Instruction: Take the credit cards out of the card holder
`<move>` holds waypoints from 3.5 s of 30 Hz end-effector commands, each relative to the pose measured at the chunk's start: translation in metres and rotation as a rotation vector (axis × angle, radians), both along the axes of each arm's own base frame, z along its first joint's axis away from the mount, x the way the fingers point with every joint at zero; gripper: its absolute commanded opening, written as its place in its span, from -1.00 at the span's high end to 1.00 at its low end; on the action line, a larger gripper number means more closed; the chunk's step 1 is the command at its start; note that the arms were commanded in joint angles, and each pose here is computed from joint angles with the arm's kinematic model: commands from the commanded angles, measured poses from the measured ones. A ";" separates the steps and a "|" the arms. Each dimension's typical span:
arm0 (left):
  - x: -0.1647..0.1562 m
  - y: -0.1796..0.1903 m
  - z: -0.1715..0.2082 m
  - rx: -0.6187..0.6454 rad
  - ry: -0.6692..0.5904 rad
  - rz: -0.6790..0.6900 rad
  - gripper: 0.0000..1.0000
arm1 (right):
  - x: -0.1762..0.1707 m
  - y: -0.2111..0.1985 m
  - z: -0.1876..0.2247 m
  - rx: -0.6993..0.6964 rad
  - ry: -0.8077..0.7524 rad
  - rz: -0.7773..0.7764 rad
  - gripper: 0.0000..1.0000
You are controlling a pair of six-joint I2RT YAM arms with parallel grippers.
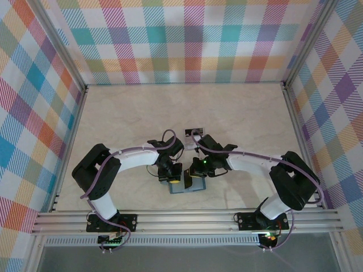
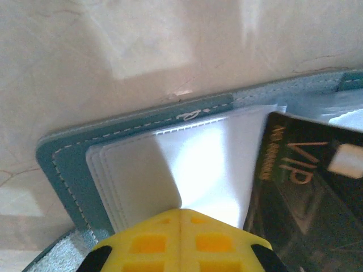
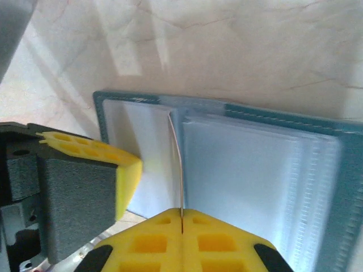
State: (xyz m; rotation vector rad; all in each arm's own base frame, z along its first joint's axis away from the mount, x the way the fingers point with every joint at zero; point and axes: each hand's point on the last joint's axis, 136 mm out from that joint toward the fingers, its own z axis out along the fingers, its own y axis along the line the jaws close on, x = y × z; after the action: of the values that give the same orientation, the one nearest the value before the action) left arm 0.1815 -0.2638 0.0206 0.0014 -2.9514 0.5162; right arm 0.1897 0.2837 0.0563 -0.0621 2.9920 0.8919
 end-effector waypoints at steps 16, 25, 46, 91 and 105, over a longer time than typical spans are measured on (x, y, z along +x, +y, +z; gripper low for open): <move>0.009 0.010 0.037 0.017 -0.139 -0.008 0.90 | 0.010 -0.006 0.049 0.010 -0.171 0.066 0.86; 0.007 0.021 0.039 0.034 -0.158 0.011 0.89 | 0.031 -0.021 0.073 -0.176 -0.476 0.493 0.89; -0.001 0.059 0.041 0.054 -0.196 0.080 0.70 | 0.122 -0.033 0.118 -0.472 -0.915 1.371 1.00; 0.000 0.084 0.037 0.048 -0.181 0.151 0.63 | 0.215 -0.011 0.074 -0.546 -0.819 1.465 0.43; 0.025 0.091 0.056 0.058 -0.276 0.167 0.26 | 0.203 -0.022 0.109 -0.537 -0.982 1.131 -0.43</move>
State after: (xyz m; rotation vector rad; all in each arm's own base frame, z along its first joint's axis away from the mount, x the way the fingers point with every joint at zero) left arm 0.1944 -0.1773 0.0607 0.2019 -3.2018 0.4711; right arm 0.3862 0.2585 0.1320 -1.8921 1.9608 -0.1223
